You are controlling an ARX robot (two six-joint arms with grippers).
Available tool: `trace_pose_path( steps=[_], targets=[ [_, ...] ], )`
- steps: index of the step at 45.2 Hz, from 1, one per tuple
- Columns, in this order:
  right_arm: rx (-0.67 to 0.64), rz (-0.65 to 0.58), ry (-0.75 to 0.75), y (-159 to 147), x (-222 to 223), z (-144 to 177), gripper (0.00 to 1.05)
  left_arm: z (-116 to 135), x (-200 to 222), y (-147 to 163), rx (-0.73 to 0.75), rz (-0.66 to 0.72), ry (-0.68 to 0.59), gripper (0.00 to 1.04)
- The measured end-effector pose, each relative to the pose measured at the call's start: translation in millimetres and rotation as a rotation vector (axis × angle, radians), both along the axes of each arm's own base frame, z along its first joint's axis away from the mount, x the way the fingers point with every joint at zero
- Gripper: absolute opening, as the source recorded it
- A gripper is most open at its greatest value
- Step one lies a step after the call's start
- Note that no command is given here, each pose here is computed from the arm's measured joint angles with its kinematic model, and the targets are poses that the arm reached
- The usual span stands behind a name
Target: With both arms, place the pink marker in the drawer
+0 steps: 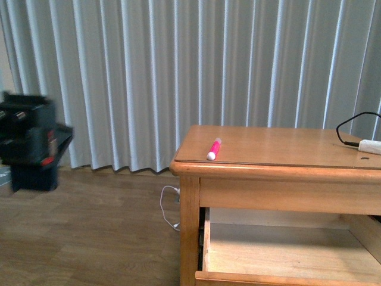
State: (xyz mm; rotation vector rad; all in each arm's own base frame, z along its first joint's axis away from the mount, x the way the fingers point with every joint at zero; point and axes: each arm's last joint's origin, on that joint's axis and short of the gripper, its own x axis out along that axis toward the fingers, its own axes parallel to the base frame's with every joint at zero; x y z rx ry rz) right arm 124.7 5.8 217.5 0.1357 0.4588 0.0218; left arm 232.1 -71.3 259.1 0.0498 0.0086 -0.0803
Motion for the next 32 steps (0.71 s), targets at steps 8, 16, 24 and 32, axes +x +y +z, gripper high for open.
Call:
trace_pose_path(
  steps=[8, 16, 24, 32],
  targets=[
    [0.0, 0.0, 0.0, 0.0, 0.0, 0.0, 0.96, 18.0, 77.3, -37.0, 0.009, -0.077, 0.028, 0.98],
    [0.0, 0.0, 0.0, 0.0, 0.0, 0.0, 0.96, 17.5, 138.2, -66.3, 0.011, -0.167, 0.089, 0.98],
    [0.0, 0.0, 0.0, 0.0, 0.0, 0.0, 0.96, 17.5, 177.6, -87.4, 0.079, -0.245, 0.102, 0.98],
    [0.0, 0.0, 0.0, 0.0, 0.0, 0.0, 0.96, 9.9, 199.6, -103.4, 0.153, -0.299, 0.141, 0.98]
  ],
)
